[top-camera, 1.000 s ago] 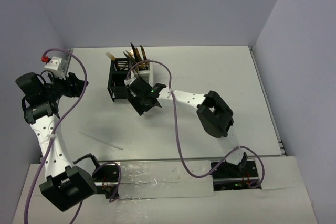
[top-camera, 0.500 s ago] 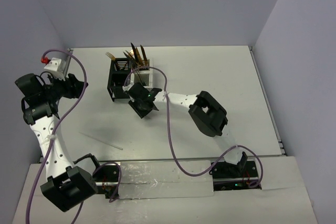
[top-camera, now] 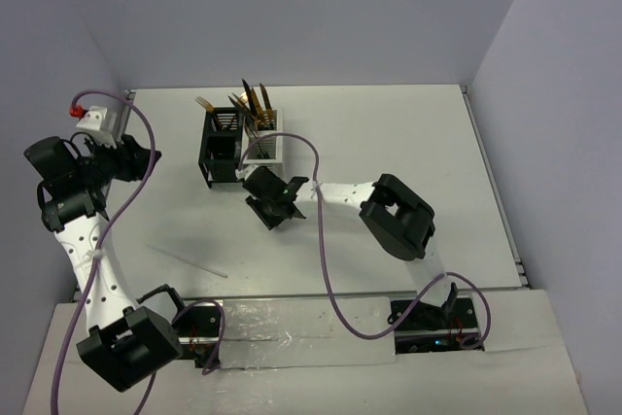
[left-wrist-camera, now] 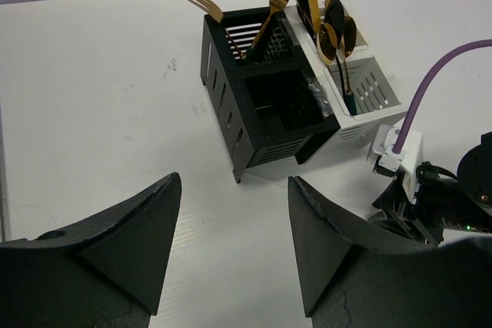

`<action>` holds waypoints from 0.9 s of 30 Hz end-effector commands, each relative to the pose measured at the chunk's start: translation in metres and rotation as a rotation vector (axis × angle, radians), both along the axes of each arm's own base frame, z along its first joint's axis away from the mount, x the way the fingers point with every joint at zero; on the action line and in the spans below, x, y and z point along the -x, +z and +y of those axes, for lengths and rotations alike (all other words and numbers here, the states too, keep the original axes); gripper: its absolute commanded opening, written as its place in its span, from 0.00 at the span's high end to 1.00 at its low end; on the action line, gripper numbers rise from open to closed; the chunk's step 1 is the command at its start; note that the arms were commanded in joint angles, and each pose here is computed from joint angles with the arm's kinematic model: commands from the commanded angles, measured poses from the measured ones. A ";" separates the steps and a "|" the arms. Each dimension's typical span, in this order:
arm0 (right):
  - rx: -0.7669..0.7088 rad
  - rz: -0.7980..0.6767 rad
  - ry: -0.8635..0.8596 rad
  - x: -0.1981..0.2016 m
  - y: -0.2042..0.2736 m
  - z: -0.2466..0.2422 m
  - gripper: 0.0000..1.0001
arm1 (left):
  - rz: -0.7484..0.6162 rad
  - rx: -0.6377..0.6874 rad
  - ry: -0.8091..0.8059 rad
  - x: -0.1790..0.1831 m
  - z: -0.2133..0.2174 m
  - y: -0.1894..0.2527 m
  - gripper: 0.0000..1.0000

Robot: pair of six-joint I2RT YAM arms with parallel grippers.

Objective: Sort the eating utensils into containers

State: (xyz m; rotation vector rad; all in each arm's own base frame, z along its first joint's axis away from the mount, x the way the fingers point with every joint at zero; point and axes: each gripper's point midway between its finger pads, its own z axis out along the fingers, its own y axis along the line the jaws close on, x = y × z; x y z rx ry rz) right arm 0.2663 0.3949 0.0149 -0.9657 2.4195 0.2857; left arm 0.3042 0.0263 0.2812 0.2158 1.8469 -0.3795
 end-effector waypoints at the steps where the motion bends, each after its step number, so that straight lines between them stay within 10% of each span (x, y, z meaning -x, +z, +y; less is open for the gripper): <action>1: 0.110 0.037 -0.019 0.014 -0.023 -0.029 0.63 | -0.045 0.008 -0.018 -0.003 0.000 0.011 0.33; 14: 0.168 0.098 0.061 0.038 -0.044 -0.035 1.00 | -0.050 -0.025 0.003 -0.002 0.006 0.013 0.33; 27: 0.269 0.218 0.069 0.116 -0.044 -0.109 1.00 | -0.053 -0.024 0.010 -0.003 0.010 0.013 0.33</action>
